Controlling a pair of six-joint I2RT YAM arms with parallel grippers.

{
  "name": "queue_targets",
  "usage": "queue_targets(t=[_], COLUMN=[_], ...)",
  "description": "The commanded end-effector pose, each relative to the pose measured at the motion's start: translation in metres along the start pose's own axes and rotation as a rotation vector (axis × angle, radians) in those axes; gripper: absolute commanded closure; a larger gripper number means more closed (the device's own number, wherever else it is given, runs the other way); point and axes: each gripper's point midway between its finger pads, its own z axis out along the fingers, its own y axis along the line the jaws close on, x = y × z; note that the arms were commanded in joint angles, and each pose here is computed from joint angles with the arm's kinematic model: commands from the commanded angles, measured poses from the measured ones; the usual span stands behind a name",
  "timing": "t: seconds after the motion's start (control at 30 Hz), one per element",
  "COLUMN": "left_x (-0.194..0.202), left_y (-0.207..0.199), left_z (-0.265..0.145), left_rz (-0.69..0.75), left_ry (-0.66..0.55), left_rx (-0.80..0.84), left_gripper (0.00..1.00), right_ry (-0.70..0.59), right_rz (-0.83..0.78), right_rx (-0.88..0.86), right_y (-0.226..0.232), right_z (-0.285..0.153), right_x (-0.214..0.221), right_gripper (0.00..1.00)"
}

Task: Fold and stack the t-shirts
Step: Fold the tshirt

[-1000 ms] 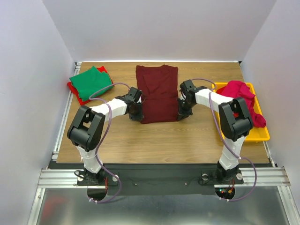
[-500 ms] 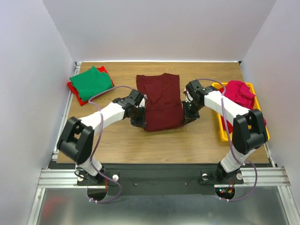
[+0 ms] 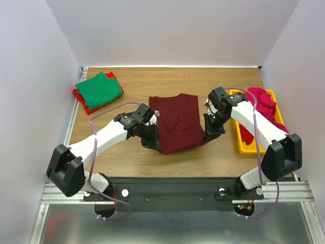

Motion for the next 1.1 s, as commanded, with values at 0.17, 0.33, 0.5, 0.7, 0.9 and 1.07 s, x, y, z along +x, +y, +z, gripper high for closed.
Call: queue_targets(t=[0.17, 0.33, 0.5, 0.7, 0.9, 1.07], left_x=[-0.017, -0.052, -0.086, -0.112, -0.135, -0.155], left_y=[-0.033, -0.023, -0.01, -0.003, -0.002, -0.005], left_z=[-0.038, -0.037, -0.033, -0.025, -0.025, -0.027], left_rz=[-0.065, -0.027, -0.019, -0.017, -0.022, -0.018], left_ry=[-0.065, -0.111, -0.148, -0.162, -0.194, -0.22], left_rx=[0.094, 0.056, 0.033, 0.037, 0.047, 0.064], left_gripper=[1.0, 1.0, 1.0, 1.0, 1.0, 1.0], right_ry=[-0.158, -0.212, -0.286, -0.354, -0.396, -0.411], right_rz=[0.036, 0.012, -0.014, -0.037, -0.058, -0.056], right_rx=[-0.039, 0.013, 0.064, 0.088, 0.088, 0.093], right_y=[0.031, 0.031, 0.029, 0.029, 0.03, 0.028], right_z=[-0.051, -0.042, -0.037, -0.041, -0.046, -0.045], right_x=[-0.028, -0.073, -0.116, -0.156, -0.183, -0.202], right_gripper=[1.0, 1.0, 1.0, 1.0, 0.99, 1.0])
